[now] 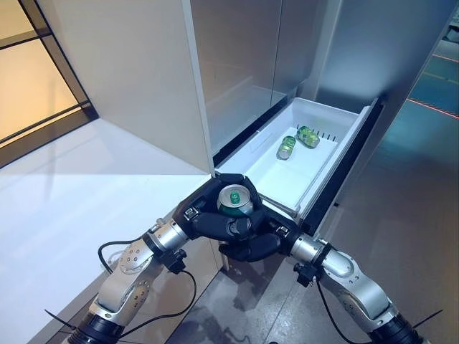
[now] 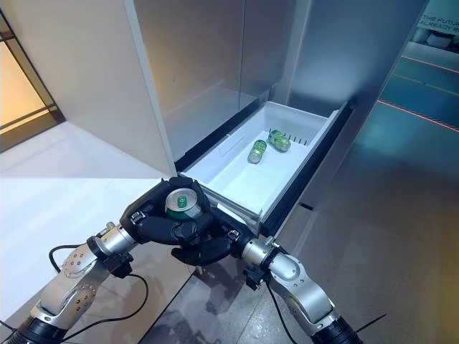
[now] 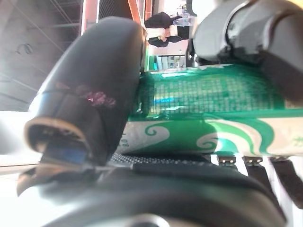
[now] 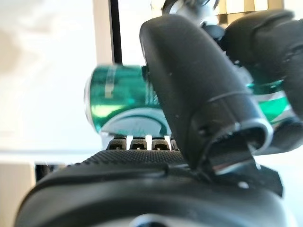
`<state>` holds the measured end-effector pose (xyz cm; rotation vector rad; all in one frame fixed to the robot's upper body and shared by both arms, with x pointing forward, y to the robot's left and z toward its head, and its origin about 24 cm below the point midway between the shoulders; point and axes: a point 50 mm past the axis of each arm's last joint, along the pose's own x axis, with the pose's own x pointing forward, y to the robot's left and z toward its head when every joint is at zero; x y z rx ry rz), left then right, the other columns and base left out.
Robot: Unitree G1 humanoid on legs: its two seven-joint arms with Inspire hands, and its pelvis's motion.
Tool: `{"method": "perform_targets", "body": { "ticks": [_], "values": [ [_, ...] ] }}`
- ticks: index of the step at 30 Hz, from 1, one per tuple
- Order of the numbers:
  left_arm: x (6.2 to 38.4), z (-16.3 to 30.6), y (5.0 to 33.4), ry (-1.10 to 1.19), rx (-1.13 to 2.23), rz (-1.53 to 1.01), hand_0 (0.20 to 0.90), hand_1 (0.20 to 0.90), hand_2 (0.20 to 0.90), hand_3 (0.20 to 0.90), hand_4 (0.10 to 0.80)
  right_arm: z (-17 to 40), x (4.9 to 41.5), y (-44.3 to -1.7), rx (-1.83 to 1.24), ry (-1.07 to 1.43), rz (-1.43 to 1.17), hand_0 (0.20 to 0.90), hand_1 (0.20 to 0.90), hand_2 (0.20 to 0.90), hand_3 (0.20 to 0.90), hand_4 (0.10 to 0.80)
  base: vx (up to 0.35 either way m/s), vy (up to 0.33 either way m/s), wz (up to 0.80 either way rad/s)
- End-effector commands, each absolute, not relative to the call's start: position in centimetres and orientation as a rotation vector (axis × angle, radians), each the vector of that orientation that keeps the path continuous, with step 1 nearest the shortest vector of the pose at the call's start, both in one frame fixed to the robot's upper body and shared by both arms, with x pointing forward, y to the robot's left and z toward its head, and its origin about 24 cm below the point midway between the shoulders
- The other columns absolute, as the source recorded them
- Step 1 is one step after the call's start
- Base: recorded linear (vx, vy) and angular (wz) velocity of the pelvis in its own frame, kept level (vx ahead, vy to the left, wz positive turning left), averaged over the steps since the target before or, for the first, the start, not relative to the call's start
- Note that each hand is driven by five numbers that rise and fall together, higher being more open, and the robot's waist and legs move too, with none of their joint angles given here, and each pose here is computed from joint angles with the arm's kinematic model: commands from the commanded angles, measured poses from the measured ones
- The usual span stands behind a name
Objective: Put drinks into fridge and close the fridge
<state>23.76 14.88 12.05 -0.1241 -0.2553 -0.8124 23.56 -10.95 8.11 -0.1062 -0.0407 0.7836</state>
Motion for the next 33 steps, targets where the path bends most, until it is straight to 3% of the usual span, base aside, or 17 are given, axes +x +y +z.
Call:
{"method": "perform_targets", "body": {
  "ticks": [1, 12, 24, 29, 33],
  "values": [
    [23.5, 21.0, 14.4, -0.782, -0.218, -0.862, 0.3, 0.3, 0.3, 0.2, 0.1, 16.1, 24.8, -10.4, -0.169, -0.506, 0.653, 0.9, 0.9, 0.9, 0.9, 0.8, 0.0, 0.0, 0.0],
    [23.9, 21.4, 14.3, -0.786, -0.212, -0.851, 0.3, 0.3, 0.3, 0.2, 0.1, 16.7, 25.8, -11.4, -0.235, -0.525, 0.529, 0.9, 0.9, 0.9, 0.9, 0.8, 0.0, 0.0, 0.0],
    [23.8, 21.1, 14.2, -0.791, -0.221, -0.847, 0.3, 0.3, 0.3, 0.2, 0.1, 14.1, 26.5, -11.5, 0.029, -0.324, 0.48, 0.9, 0.9, 0.9, 0.9, 0.8, 0.01, 0.002, 0.0],
    [23.8, 20.9, 14.1, -0.785, -0.226, -0.844, 0.3, 0.3, 0.3, 0.2, 0.1, 12.5, 25.6, -9.7, 0.325, -0.193, 0.604, 0.9, 0.9, 0.9, 0.9, 0.8, 0.0, 0.0, 0.0],
    [23.8, 20.9, 14.0, -0.782, -0.232, -0.849, 0.3, 0.3, 0.3, 0.2, 0.1, 11.8, 25.2, -8.9, 0.383, -0.165, 0.632, 0.9, 0.9, 0.9, 0.9, 0.8, 0.0, 0.0, 0.0]
  ]
}}
